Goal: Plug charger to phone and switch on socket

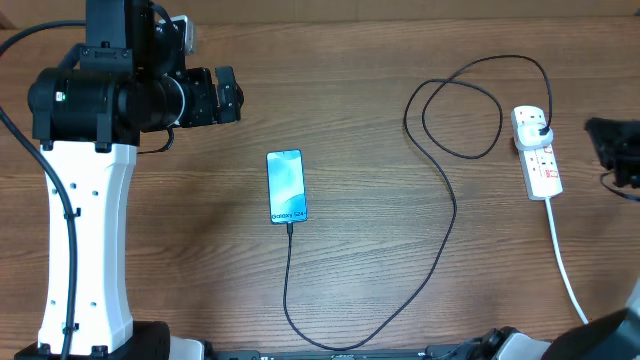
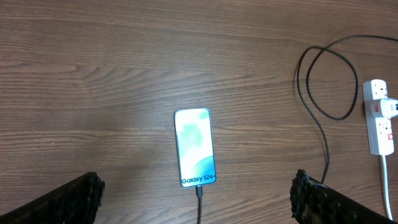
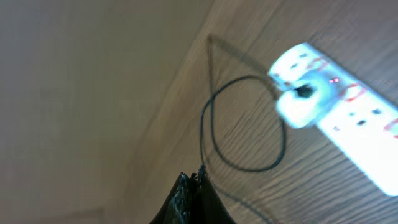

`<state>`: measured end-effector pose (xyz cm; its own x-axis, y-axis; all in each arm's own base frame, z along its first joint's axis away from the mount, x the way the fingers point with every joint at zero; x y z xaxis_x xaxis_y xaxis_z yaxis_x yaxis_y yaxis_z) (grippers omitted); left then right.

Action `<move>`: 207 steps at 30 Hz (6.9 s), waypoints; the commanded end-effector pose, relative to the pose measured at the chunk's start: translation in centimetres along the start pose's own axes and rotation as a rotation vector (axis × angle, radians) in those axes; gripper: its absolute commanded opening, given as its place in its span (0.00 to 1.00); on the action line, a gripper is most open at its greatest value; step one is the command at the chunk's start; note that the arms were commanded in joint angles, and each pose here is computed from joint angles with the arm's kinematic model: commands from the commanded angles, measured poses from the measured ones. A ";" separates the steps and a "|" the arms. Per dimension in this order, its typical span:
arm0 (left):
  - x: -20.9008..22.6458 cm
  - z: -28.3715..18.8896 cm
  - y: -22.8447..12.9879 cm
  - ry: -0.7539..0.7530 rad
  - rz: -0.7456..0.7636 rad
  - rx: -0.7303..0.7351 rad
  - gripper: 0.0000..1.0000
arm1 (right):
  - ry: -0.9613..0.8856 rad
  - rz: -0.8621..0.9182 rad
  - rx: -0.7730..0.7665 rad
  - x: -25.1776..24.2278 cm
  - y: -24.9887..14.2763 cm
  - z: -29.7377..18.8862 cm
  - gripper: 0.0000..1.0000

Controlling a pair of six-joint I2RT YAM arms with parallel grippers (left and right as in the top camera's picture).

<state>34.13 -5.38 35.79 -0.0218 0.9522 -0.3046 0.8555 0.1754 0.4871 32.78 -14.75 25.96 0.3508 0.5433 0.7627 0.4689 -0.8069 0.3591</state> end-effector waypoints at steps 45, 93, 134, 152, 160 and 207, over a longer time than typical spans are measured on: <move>0.0 -0.5 0.4 0.002 0.008 -0.022 1.00 | -0.217 -0.751 0.233 12.8 -17.8 -0.3 1.00; 0.0 -0.5 0.4 0.002 0.008 -0.022 1.00 | 0.367 -0.971 -0.447 -0.3 -24.2 -1.7 1.00; -0.1 -1.0 0.3 0.000 0.011 -0.033 1.00 | 0.375 -0.973 -0.463 -0.6 -24.2 -1.5 1.00; 4.8 -3.1 -14.8 0.130 -0.007 0.035 1.00 | 0.375 -0.973 -0.463 -0.6 -24.2 -1.5 1.00; 6.2 -2.1 -18.0 0.135 0.010 -0.079 1.00 | 0.375 -0.973 -0.463 -0.6 -24.2 -1.5 1.00; 10.1 5.4 -19.3 -0.003 0.085 -1.014 1.00 | 0.375 -0.973 -0.463 -0.6 -24.2 -1.5 1.00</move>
<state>20.18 -0.84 19.45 0.0422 0.9693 -0.2422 0.0213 0.2415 0.9702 20.06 4.16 17.74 -0.2970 0.9445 0.1403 0.0464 -0.1324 0.9901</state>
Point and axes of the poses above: each gripper's point midway between its finger pads, its own z axis out along the fingers, its own x axis along the line the jaws close on, y = z × x, the point moved 4 cm from there along -z, back along the fingers, and after that the axes turned 2 degrees about -z, right-handed, at the moved point
